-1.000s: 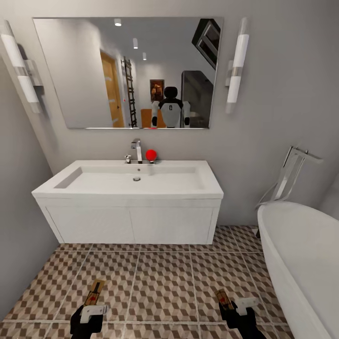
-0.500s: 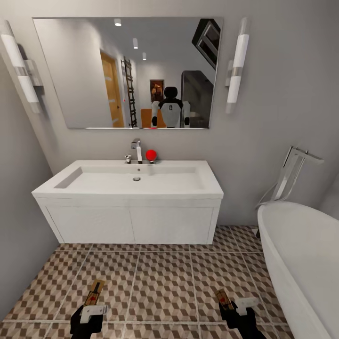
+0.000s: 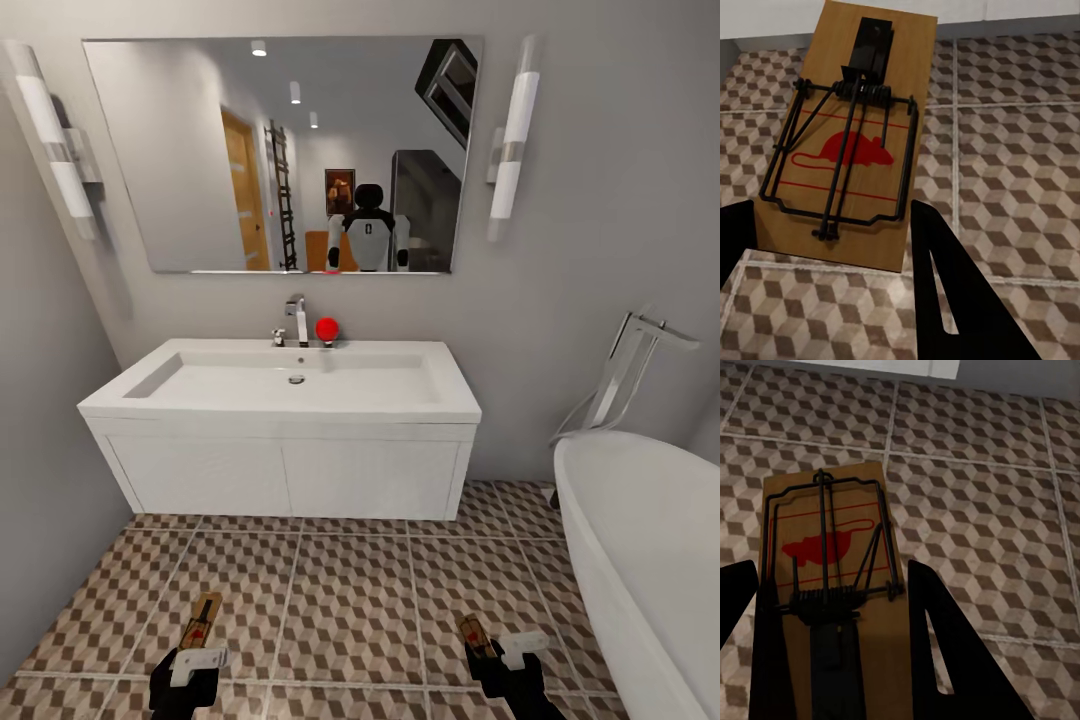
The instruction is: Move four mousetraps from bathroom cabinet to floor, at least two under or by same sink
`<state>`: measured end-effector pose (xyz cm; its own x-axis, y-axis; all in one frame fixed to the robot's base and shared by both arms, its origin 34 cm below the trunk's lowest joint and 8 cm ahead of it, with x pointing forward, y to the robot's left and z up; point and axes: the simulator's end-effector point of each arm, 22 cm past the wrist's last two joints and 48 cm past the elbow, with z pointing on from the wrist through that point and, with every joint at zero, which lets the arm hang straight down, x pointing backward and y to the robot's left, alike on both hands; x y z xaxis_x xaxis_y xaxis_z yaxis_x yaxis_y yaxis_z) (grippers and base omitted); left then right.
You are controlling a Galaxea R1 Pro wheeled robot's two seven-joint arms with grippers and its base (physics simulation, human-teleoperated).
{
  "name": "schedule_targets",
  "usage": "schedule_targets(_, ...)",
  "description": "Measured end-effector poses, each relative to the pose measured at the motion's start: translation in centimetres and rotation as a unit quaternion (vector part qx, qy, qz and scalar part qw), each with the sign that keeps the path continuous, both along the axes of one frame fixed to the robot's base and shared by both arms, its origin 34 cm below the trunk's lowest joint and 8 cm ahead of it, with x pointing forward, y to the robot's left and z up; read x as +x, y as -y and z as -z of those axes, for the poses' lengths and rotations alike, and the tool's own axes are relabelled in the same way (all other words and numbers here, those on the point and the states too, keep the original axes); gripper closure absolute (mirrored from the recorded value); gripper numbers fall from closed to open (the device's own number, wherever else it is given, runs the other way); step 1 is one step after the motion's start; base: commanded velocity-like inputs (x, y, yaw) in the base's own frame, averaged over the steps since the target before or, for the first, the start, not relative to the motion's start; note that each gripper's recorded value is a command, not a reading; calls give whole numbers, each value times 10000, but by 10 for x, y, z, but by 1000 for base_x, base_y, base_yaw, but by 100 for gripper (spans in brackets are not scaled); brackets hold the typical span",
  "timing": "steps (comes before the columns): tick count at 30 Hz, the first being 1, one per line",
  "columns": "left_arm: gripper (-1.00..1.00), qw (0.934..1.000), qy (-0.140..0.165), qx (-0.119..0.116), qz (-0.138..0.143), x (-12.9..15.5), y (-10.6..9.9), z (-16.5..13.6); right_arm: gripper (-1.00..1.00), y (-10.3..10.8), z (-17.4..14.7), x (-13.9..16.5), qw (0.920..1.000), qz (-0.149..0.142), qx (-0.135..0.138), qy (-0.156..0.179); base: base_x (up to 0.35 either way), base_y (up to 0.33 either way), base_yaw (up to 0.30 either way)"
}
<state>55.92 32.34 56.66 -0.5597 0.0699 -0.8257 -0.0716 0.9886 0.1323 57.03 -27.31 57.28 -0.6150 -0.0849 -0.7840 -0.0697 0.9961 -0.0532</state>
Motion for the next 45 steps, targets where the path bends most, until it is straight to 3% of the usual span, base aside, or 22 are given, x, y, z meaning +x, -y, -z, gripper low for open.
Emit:
schedule_targets(10,100,10000,-24,-7,0,-1,1,1,100,0,0,0,10000,0,0,0,0,0,2)
schedule_targets(12,100,9999,-131,-9,-9,-3,1,5,100,0,0,0,10000,0,0,1,0,0,0)
schedule_targets(13,100,9994,-359,-15,-24,-9,0,13,100,0,0,0,10000,0,0,2,0,0,0)
schedule_targets(17,100,9988,-493,-25,-24,-13,1,18,100,0,0,0,10000,0,0,1,0,0,0)
schedule_targets(28,100,9987,-505,-45,-6,-13,5,18,100,-1,-1,1,10000,-13,1,10,3,0,0)
schedule_targets(33,100,9984,-543,-135,22,-13,19,20,100,-2,-8,9,10000,-15,-35,84,2,0,0)
schedule_targets(36,100,9955,-915,-231,43,-16,31,31,100,-7,-21,24,9998,8,-136,161,0,0,0)
schedule_targets(39,100,9911,-1228,-481,182,9,53,26,100,-25,-39,43,9996,-30,-253,146,0,0,0)
schedule_targets(45,100,9903,-1143,-655,443,68,67,-19,100,-48,-58,60,9995,-95,-264,119,0,0,0)
